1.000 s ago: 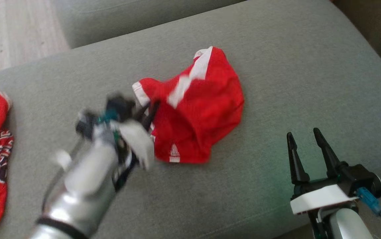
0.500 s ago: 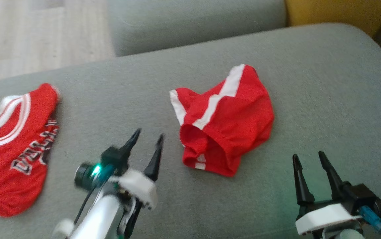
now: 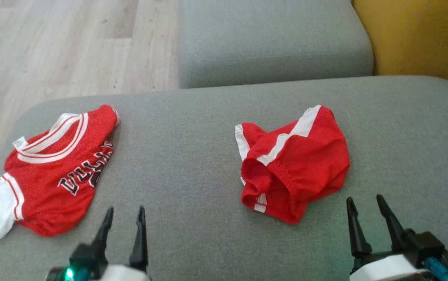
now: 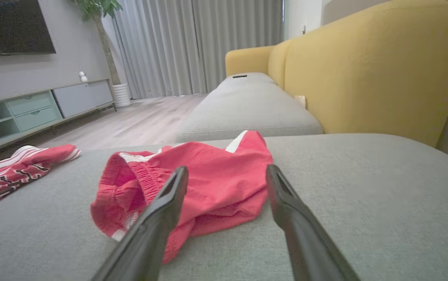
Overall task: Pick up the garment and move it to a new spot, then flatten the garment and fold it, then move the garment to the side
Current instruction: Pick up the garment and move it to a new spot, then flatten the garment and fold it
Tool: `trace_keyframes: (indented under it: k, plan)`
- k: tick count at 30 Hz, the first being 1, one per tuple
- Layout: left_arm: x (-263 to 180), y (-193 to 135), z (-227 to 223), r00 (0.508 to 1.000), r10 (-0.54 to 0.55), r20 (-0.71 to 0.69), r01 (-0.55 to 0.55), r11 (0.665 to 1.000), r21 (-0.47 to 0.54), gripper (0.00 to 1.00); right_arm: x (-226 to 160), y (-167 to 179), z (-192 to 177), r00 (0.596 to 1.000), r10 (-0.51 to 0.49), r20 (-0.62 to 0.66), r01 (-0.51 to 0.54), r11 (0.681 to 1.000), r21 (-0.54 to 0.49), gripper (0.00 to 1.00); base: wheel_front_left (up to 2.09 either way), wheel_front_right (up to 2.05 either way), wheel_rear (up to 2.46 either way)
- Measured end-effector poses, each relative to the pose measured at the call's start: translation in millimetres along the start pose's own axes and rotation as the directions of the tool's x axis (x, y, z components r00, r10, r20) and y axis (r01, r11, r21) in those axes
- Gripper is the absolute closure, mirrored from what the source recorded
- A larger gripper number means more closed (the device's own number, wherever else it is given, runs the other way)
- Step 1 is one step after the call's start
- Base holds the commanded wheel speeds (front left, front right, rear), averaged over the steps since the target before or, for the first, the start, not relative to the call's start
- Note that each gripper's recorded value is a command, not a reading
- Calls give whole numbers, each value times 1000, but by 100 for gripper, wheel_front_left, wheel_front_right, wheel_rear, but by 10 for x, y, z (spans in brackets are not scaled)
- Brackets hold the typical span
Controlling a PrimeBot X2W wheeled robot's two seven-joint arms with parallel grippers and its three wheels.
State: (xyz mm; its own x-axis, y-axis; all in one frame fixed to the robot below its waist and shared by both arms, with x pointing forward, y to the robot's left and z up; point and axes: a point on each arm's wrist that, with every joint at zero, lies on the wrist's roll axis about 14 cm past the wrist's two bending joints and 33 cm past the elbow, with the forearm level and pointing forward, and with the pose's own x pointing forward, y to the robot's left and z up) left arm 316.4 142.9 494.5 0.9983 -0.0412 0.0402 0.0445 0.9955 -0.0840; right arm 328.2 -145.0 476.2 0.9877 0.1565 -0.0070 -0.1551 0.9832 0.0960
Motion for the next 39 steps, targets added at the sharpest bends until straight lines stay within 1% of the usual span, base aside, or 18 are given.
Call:
trace_keyframes:
  k: [4,7,11,24,39]
  plan:
    - [-230,20,-109,999,15,-32,-15,1000,11,0,-43,73,-39,1000,21,-11,-21,1000,0,0,0,0,0]
    - [-311,23,-149,999,14,-44,-13,1000,23,0,-67,103,-60,999,30,-17,-30,1000,0,0,0,0,0]
    - [-290,29,-69,1000,16,-17,-16,999,34,0,-59,117,-49,999,35,-14,-35,999,0,0,0,0,0]
    - [-200,-8,5,1000,5,9,-6,996,89,0,-65,112,-43,999,32,-12,-32,999,2,0,0,0,0]
    - [-227,-66,37,1000,-8,24,5,992,123,0,-74,200,-6,998,57,2,-57,998,8,0,0,0,0]
